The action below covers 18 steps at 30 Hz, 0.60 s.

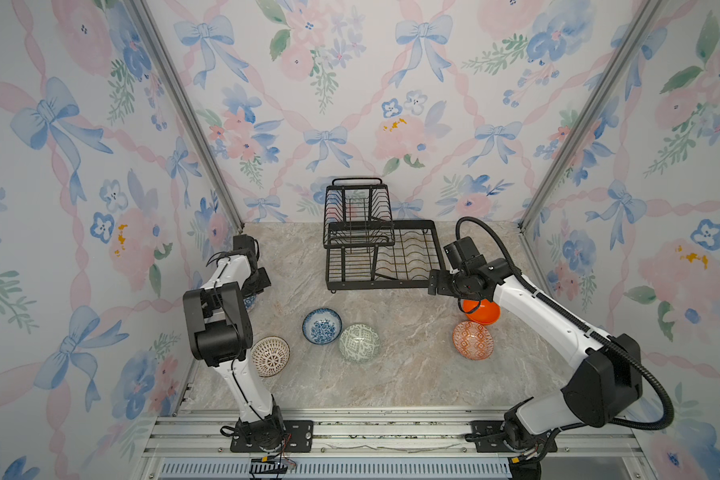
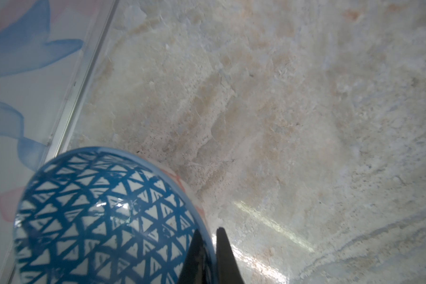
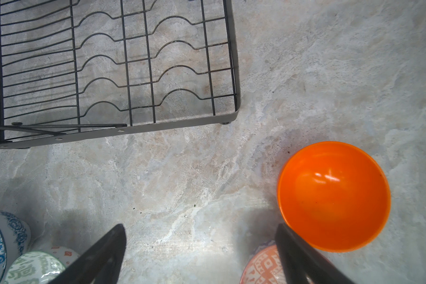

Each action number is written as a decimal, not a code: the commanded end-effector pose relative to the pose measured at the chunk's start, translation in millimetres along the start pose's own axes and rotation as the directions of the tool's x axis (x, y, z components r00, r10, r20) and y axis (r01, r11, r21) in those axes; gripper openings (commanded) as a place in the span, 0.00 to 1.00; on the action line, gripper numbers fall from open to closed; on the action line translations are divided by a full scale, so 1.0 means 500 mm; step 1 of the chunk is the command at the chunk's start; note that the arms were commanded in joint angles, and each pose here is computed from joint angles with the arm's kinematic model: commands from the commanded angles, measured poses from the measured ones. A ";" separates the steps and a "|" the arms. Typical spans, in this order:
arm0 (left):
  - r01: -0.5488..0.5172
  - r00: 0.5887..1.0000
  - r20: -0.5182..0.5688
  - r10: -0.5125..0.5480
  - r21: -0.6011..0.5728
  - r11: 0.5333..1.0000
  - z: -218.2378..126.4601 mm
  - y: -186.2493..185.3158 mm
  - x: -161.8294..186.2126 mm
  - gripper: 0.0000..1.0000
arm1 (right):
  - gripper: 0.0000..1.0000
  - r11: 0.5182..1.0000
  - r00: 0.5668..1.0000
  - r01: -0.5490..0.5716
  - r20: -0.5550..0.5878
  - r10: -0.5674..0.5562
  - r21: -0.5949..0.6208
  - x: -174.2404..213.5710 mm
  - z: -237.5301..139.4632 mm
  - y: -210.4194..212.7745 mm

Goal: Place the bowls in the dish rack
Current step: 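Lower the left gripper onto the blue triangle-pattern bowl's rim while the right hovers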

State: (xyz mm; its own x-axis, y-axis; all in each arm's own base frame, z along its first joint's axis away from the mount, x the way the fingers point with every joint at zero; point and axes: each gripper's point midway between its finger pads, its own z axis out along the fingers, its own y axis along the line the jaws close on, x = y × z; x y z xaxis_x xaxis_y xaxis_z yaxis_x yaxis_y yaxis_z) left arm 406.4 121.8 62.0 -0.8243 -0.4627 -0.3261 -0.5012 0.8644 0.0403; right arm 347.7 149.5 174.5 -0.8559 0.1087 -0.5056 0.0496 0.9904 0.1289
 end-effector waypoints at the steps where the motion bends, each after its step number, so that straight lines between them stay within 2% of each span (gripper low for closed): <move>1: 0.020 0.999 -0.046 -0.014 0.148 0.989 -0.018 -0.070 0.028 0.06 | 0.97 0.999 1.000 -0.013 -0.004 0.013 0.029 0.004 -0.010 -0.010; 9: -0.105 0.993 -0.038 0.115 0.214 0.971 -0.064 -0.215 0.102 0.05 | 0.97 0.999 1.000 -0.032 0.002 0.032 0.035 0.011 -0.011 -0.017; 13: -0.121 0.988 -0.069 0.138 0.214 0.969 -0.058 -0.240 0.145 0.05 | 0.97 0.999 0.999 -0.041 0.001 0.041 0.028 0.014 -0.010 -0.016; 18: -0.154 0.981 -0.079 0.175 0.221 0.963 -0.064 -0.260 0.178 0.13 | 0.97 0.999 0.999 -0.043 -0.005 0.043 0.027 0.023 -0.006 -0.019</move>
State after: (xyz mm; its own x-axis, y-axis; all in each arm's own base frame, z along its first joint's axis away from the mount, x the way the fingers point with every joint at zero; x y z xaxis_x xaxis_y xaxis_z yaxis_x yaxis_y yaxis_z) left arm 410.1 -26.9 68.3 -0.9013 -0.2992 -0.3132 -0.2814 0.9542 -0.1018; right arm 342.9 145.0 168.4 -0.8576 0.1424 -0.4942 0.0882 0.9874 0.1314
